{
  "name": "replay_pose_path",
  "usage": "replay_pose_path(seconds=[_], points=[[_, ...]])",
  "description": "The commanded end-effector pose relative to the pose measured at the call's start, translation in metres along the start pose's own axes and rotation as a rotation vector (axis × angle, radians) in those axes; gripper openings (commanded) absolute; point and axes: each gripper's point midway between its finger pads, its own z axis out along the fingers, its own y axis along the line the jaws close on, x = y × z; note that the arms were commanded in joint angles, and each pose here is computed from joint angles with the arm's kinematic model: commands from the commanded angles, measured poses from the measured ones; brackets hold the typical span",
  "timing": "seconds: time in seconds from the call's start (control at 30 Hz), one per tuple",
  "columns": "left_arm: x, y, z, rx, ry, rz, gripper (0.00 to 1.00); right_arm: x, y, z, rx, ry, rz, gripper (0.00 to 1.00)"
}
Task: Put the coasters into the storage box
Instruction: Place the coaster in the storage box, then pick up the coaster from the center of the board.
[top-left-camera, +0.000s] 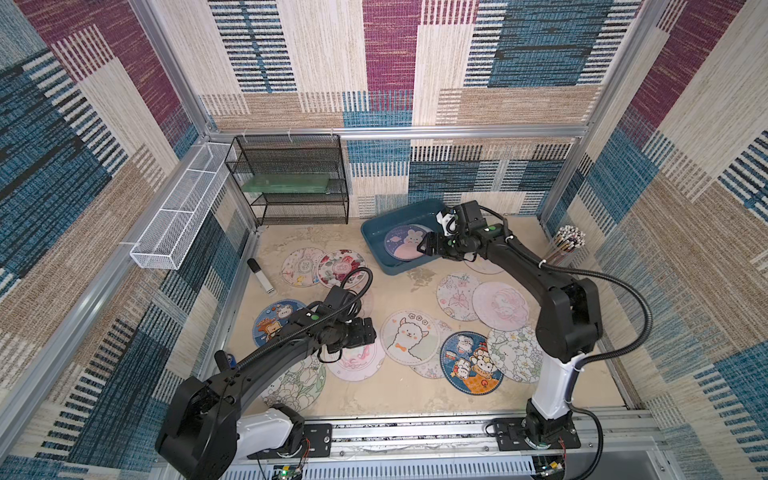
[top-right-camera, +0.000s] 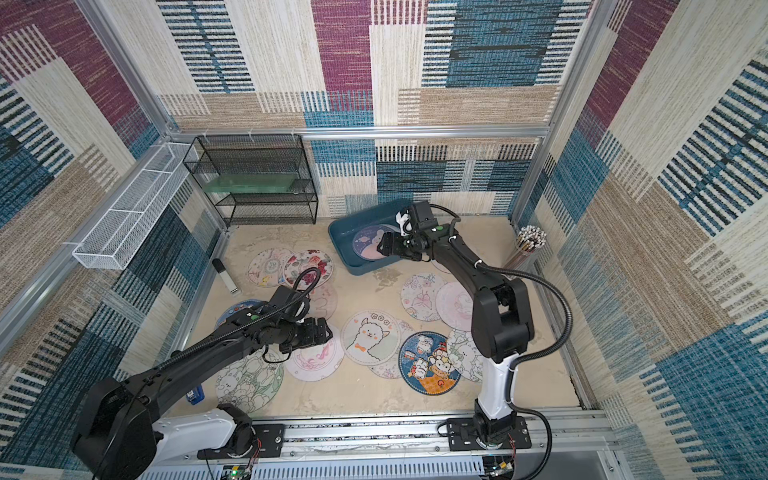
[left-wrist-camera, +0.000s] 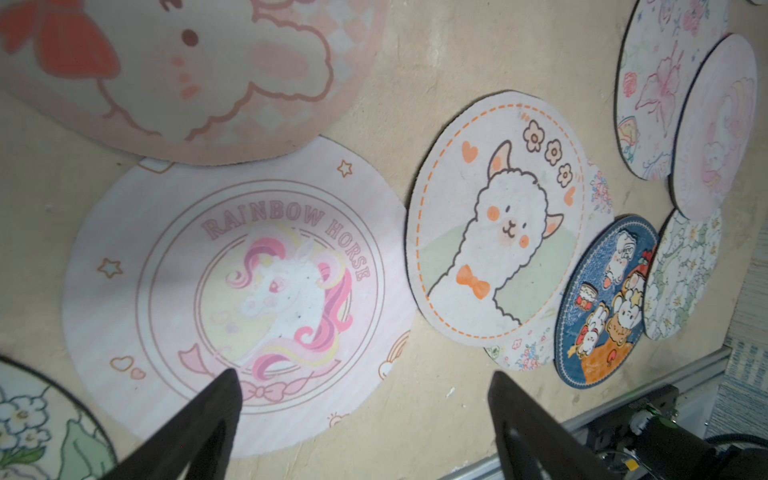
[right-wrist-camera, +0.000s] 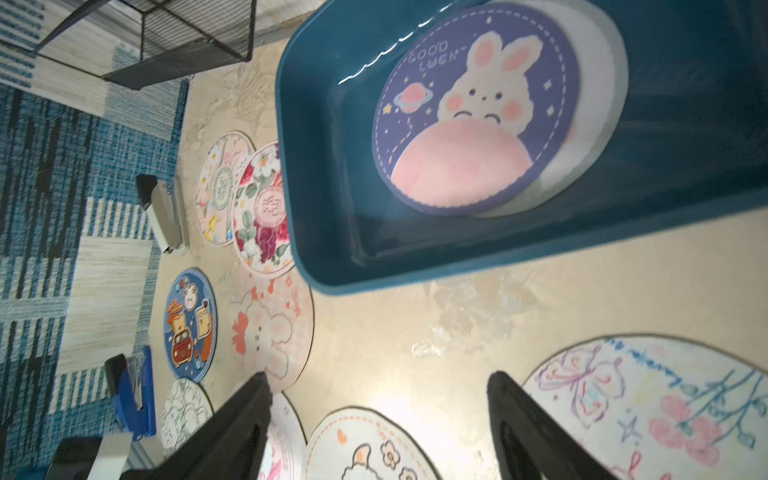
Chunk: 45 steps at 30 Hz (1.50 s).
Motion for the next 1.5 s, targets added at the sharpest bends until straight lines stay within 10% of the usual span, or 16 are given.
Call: replay_pose_path(seconds=[0.0,0.6,1.47], points=[[-0.006,-0.014,0.003,0.045,-0.004,0.009,0.9,0.024,0.014,-0.018,-0.046,0.004,-0.016,0.84],[-0.042,-0.051,0.057,0.025,0.063,0.201,0.78,0.196,0.009,-0.02,-0.067,0.219,0.061,0.79],[-0.044,-0.054,0.099,0.006,0.123,0.25,0.64,0.238,-0.021,-0.001,-0.021,0.284,0.105,0.73]])
